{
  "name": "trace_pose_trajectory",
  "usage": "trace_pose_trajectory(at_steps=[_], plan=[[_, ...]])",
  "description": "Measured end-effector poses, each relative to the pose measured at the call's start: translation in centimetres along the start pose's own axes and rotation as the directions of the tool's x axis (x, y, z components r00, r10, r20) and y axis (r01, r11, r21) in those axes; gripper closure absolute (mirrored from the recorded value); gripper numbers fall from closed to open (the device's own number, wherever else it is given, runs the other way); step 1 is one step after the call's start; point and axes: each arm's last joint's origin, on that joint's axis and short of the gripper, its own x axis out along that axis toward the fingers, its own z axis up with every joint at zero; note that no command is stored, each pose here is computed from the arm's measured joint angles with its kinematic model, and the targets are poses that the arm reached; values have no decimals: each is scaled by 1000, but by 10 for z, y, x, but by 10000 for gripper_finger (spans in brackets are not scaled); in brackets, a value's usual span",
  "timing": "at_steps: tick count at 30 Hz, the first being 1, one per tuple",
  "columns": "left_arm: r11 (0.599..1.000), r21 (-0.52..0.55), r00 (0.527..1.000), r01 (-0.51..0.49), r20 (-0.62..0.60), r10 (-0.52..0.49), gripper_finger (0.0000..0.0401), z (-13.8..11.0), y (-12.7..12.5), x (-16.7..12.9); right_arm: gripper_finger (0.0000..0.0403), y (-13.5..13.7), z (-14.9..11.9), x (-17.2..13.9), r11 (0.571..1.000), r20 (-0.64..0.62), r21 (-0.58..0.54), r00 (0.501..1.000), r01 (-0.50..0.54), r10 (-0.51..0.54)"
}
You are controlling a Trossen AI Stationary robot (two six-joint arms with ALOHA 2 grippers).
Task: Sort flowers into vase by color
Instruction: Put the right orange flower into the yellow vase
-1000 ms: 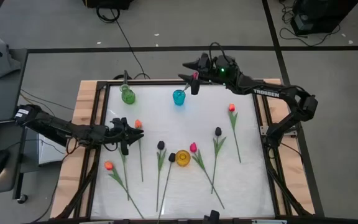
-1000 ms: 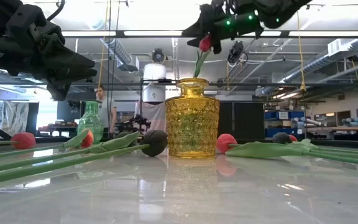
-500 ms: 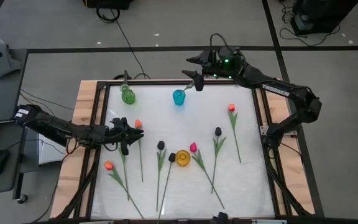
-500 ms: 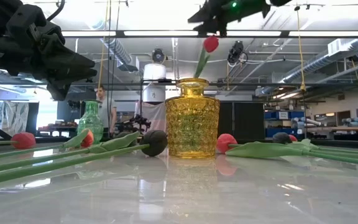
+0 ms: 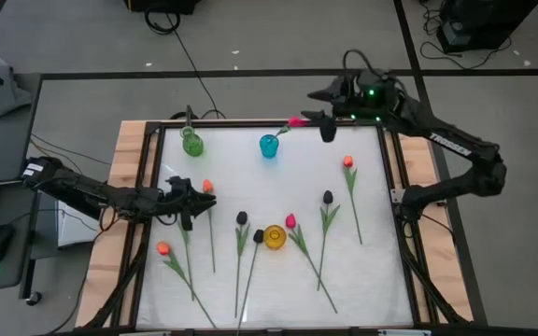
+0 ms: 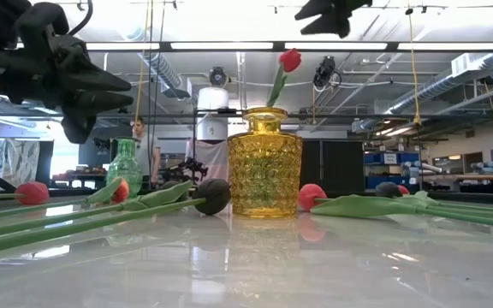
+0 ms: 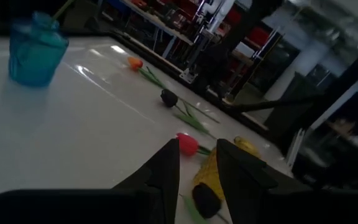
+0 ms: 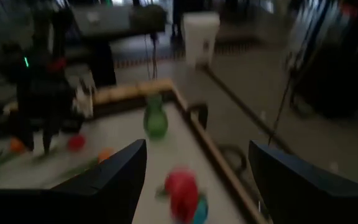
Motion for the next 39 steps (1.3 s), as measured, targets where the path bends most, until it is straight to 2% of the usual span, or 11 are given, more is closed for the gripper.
trace_pose_trajectory(at_steps=[8,14,19,23,26,29,31,35,37,39], plan=[[988,-156,1000,1,-1,-1,289,0,0,0,112,23,-31,8,990,-198,125,976,-62,86],[989,-145,1000,-6,-9,4,289,-1,0,0,112,44,-64,17,966,-349,251,925,-63,151],[991,-129,999,-26,-32,22,289,-3,2,0,112,61,-99,20,942,-505,334,848,18,163],[992,-123,999,-35,-42,30,289,-4,3,0,112,69,-122,20,917,-592,369,799,150,107],[992,-122,999,-36,-44,31,289,-5,3,0,112,70,-138,20,879,-642,395,765,268,56],[992,-119,998,-41,-50,35,289,-5,4,0,112,68,-155,17,812,-715,403,699,422,-8],[992,-117,998,-43,-53,38,289,-5,4,0,112,64,-166,12,764,-773,374,632,525,-56],[993,-103,997,-52,-60,45,289,-6,5,0,112,55,-180,2,642,-858,310,497,701,-129],[996,-80,997,-50,-58,46,289,-6,5,0,112,51,-184,0,604,-869,294,470,741,-153],[997,-59,997,-50,-58,46,289,-6,5,0,112,47,-186,1,587,-868,304,472,751,-156]])
